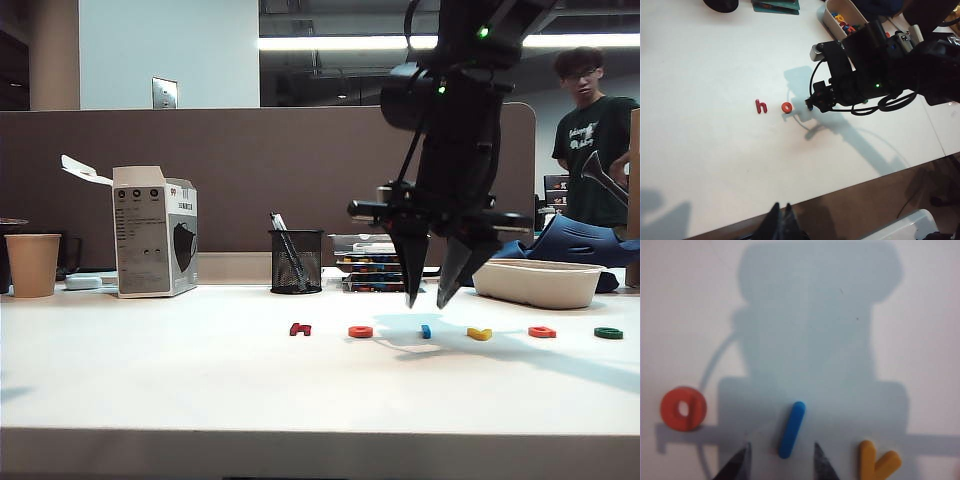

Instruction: Select the appropriate letters from the row of letter magnets placed on the table to arrange into the word "love".

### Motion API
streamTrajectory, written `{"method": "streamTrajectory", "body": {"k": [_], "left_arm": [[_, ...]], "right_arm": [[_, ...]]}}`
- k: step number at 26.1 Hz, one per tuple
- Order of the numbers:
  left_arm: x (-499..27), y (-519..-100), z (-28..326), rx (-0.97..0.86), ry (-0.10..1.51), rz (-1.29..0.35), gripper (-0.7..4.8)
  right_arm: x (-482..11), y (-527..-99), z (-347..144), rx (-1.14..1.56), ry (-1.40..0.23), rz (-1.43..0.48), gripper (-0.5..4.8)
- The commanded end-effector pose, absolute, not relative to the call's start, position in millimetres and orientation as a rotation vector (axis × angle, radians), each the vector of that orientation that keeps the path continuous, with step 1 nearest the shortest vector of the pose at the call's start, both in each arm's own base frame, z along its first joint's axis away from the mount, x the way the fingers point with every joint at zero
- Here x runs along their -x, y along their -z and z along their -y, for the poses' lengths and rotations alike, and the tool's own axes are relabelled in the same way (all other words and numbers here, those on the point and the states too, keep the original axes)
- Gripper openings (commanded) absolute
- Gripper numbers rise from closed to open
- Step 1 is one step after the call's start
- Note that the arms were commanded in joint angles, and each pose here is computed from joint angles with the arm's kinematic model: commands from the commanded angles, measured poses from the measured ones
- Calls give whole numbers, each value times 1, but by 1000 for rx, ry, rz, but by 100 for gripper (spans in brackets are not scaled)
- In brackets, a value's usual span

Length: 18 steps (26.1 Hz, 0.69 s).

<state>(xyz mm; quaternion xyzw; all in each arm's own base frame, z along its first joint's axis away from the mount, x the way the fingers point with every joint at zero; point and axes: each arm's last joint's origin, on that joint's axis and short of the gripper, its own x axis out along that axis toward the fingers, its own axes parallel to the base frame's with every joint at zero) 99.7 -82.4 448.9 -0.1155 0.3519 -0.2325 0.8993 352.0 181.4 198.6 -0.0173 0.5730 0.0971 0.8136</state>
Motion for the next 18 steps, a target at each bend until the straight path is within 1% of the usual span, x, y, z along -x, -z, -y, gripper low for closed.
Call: {"method": "streamTrajectory", "body": {"k": [1,8,13,14,15,16,18], "left_arm": [[-99,-451,82,248,483,-711,-5],[-99,-451,82,249,483,-710,-5],[-99,-451,82,232,489,-706,-5],[-99,-451,82,232,490,-706,-5],[-99,-451,82,232,489,-705,-5],[-99,-451,82,232,489,-705,-5],[-99,-452,82,232,489,-705,-5]], "right_arm": [[-355,-193,-184,36,-203,-1232,154],[-359,-176,-186,50,-188,-1259,153],[-357,-167,-185,58,-178,-1318,148],[-356,-167,-185,63,-173,-1326,142],[-356,-167,-184,64,-172,-1329,121],[-356,-167,-184,64,-172,-1328,79],[-356,-167,-185,62,-174,-1323,71]]}}
